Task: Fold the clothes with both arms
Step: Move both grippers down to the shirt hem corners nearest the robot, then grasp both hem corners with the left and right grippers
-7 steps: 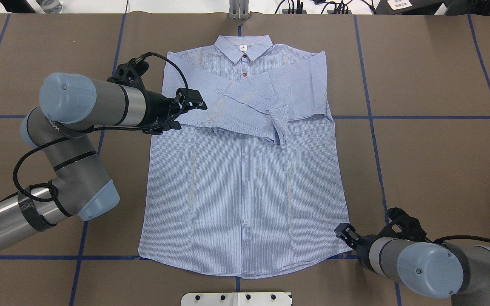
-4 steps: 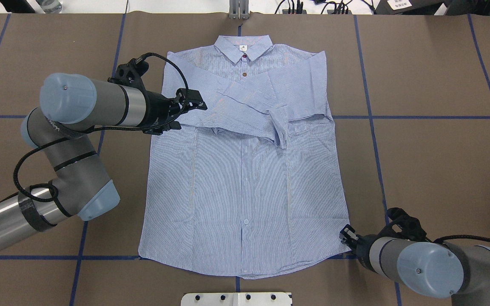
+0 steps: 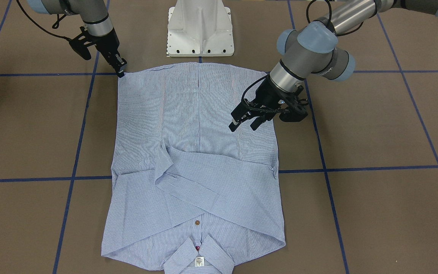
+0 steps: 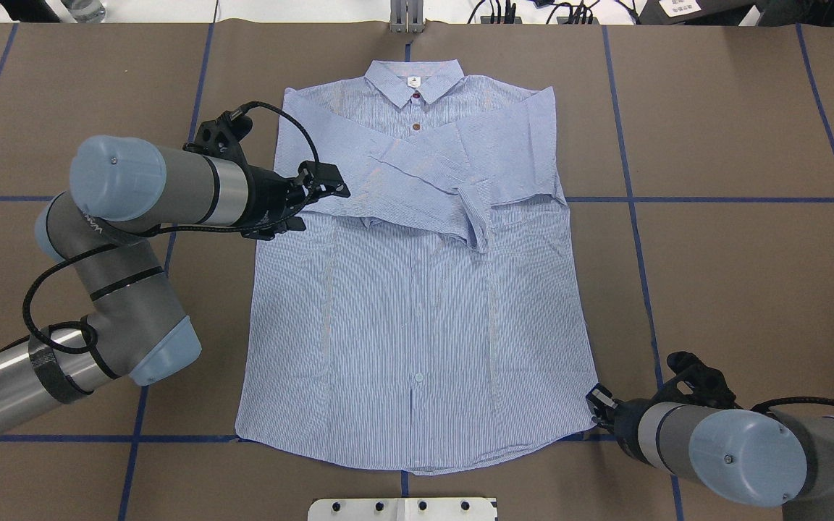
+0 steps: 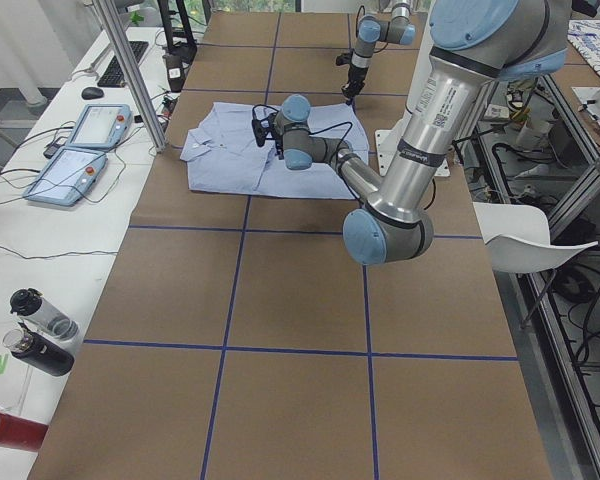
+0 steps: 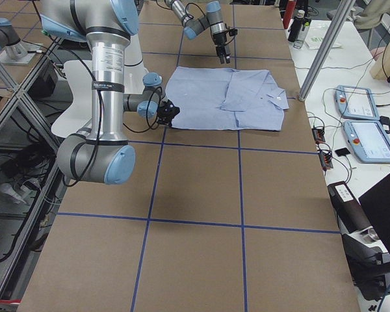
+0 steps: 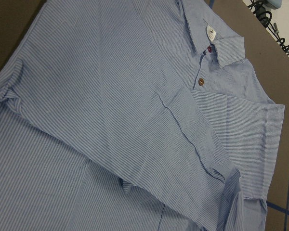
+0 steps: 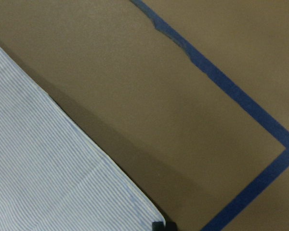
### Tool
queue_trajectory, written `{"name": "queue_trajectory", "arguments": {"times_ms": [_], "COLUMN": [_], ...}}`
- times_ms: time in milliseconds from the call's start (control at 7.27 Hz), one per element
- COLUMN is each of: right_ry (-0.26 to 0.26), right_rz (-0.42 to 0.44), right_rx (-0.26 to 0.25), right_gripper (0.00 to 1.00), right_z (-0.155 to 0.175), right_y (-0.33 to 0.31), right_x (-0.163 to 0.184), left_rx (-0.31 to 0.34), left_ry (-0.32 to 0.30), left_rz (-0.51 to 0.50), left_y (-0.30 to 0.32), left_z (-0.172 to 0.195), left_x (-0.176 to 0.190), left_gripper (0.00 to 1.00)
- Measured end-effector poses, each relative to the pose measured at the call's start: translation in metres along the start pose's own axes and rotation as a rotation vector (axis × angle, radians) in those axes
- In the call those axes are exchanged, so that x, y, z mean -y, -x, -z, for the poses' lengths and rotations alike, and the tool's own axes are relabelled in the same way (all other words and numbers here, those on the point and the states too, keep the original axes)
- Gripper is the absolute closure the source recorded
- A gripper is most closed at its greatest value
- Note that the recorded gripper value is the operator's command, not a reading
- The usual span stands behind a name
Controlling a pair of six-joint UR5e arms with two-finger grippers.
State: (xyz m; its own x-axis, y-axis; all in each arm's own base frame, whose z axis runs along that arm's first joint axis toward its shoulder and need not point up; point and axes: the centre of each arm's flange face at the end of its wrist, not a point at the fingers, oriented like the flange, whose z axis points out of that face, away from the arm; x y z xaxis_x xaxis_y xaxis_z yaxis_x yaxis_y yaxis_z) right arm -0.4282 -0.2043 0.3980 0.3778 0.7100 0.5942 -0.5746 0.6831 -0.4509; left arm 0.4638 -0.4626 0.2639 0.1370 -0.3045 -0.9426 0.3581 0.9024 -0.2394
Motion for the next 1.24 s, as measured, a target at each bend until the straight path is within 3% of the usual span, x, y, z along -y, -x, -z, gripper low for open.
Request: {"name": "queue_trajectory", "arguments": {"times_ms": [413, 963, 1238], "right_ry": [0.002, 0.0, 0.001], "right_rz": [-0.007, -0.012, -0.013], "right_rx": [-0.001, 0.006, 0.01], "right_gripper": [1.0, 1.0, 1.0], "right_z": [0.004, 0.007, 0.009], "right_y": [0.001, 0.003, 0.005], "right_x": [0.005, 0.007, 0.007], "left_rx": [0.178, 0.338, 0.423], "left_ry": [0.028, 0.041, 0.042], "left_rz": [-0.016, -0.06, -0.076], "left_y": [0.05, 0.116, 0.127], "left_z": [-0.009, 0.031, 0.034], "left_x": [-0.106, -0.157, -0.185], "left_gripper": [0.1, 0.15, 0.22]}}
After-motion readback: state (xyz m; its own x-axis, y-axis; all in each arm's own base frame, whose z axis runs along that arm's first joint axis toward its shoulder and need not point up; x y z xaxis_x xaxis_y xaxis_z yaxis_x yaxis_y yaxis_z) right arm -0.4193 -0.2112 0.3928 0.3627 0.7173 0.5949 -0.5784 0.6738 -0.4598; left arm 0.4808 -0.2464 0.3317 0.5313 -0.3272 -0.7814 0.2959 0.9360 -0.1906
